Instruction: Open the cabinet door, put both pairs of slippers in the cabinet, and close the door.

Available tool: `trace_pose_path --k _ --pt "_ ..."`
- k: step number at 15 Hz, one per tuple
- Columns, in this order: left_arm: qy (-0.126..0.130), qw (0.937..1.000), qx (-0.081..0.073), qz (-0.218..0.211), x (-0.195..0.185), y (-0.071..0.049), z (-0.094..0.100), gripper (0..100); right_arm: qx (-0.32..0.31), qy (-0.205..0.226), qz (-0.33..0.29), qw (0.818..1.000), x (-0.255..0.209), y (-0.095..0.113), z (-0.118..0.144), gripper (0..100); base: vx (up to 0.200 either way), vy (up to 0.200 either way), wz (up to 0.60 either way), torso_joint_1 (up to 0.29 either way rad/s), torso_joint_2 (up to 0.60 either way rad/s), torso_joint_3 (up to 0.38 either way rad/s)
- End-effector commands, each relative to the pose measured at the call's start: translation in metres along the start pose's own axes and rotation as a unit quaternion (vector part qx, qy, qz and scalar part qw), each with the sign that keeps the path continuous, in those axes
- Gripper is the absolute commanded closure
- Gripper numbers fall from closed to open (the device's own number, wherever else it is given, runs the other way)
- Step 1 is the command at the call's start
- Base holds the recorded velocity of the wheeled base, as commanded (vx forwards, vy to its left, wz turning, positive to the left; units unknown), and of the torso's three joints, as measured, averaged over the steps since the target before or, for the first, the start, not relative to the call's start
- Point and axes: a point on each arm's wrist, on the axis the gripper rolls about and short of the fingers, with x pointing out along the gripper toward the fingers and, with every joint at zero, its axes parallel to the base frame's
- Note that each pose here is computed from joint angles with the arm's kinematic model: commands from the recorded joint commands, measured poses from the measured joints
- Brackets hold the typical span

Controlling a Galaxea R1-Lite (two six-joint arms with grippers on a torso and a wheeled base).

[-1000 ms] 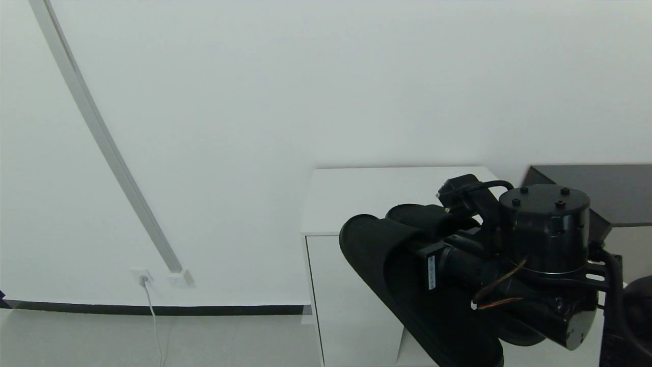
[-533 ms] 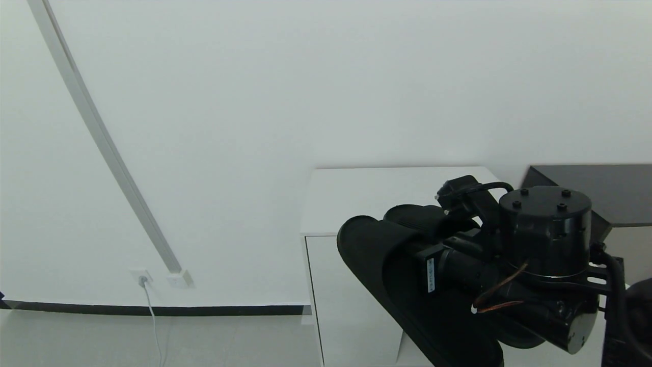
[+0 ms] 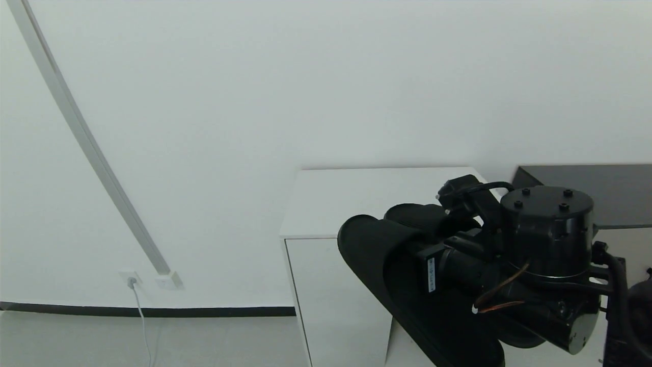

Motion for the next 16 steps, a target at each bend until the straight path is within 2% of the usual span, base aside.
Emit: trace_pose_path --k 1,13,16 --pt "0.0 1.0 0.0 0.0 0.0 0.0 0.0 100 -0.001 0.003 0.0 1.0 0.001 0.0 -0.001 100 0.0 -0.2 0.0 0.002 0.01 0.002" --pt "0.0 1.0 0.0 0.001 0.0 0.0 0.0 100 -0.02 0.024 -0.005 1.0 -0.001 -0.004 -0.015 100 0.0 -0.2 0.0 0.002 0.0 0.001" --pt "0.0 1.0 0.0 0.001 0.0 0.0 0.0 100 -0.02 0.022 -0.004 1.0 -0.001 -0.004 -0.014 100 0.0 0.0 0.0 0.0 0.0 0.0"
